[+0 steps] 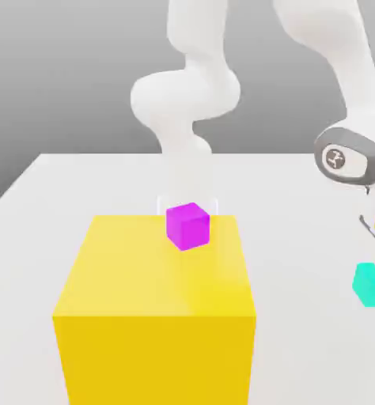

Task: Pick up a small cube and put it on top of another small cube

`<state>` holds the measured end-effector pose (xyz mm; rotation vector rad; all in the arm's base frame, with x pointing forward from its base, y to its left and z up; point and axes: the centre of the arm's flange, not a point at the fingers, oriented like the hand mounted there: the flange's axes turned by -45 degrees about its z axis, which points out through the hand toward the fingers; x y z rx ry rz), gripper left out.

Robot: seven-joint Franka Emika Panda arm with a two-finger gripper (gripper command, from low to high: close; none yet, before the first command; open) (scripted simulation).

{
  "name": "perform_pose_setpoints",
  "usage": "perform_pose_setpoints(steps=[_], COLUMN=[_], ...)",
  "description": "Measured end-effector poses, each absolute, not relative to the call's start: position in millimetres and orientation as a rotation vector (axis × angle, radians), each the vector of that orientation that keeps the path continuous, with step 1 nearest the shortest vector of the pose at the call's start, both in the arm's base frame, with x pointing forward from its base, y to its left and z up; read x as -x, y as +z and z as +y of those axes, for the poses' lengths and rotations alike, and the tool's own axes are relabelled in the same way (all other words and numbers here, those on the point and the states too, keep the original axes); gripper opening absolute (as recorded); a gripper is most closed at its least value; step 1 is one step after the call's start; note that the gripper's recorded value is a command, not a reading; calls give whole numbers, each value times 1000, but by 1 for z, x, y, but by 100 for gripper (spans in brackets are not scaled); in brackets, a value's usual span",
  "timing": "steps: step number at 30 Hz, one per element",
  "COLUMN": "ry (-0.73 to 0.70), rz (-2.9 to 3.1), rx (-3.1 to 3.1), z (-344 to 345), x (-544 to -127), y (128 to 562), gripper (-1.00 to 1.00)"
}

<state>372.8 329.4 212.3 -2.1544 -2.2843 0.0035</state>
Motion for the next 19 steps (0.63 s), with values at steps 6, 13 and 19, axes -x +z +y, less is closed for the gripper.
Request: perform_pose_setpoints(steps=[6,13,19], ry=[4,2,3], rz=[-2268,-2260,-2260], rx=[2170,2179,2180], z=[340,341,341], x=[-443,-515,-519], y=[230,239,196], gripper=[-100,-100,100])
